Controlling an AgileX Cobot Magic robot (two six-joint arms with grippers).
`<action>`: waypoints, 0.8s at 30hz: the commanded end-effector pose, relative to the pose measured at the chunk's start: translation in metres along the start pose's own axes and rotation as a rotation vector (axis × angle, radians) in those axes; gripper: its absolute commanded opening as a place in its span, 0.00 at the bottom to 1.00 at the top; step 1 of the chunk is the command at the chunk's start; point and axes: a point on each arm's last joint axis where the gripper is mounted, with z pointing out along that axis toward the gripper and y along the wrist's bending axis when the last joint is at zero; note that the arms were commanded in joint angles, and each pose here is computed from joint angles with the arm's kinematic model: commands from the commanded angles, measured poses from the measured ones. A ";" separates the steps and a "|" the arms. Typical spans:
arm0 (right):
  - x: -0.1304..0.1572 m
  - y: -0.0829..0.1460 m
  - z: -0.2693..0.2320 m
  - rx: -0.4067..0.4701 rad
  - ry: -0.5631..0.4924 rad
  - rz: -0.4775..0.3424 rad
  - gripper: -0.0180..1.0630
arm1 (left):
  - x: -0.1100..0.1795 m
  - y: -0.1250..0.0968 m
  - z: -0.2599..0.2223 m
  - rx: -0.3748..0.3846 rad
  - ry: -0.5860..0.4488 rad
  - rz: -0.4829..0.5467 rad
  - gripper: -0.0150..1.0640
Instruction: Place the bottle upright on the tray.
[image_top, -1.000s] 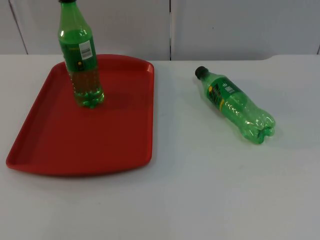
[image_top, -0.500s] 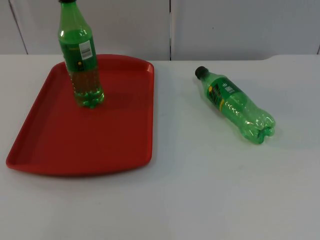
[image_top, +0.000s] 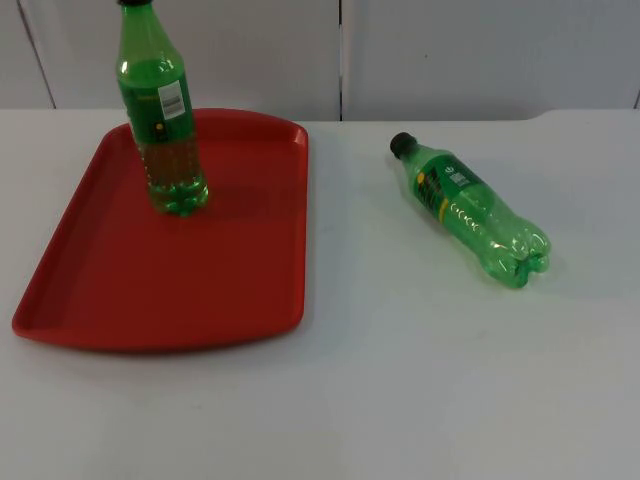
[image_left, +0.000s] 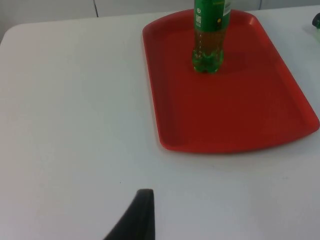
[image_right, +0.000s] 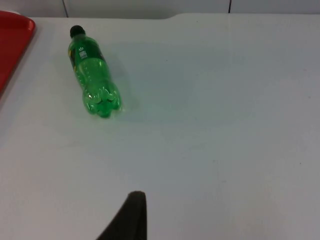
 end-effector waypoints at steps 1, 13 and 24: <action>0.000 0.000 0.000 0.005 -0.008 0.006 0.99 | 0.001 0.000 0.000 0.004 -0.001 -0.008 0.99; 0.000 0.000 0.000 0.005 -0.008 0.006 0.99 | 0.001 0.000 0.000 0.004 -0.001 -0.008 0.99; 0.000 0.000 0.000 0.005 -0.008 0.006 0.99 | 0.001 0.000 0.000 0.004 -0.001 -0.008 0.99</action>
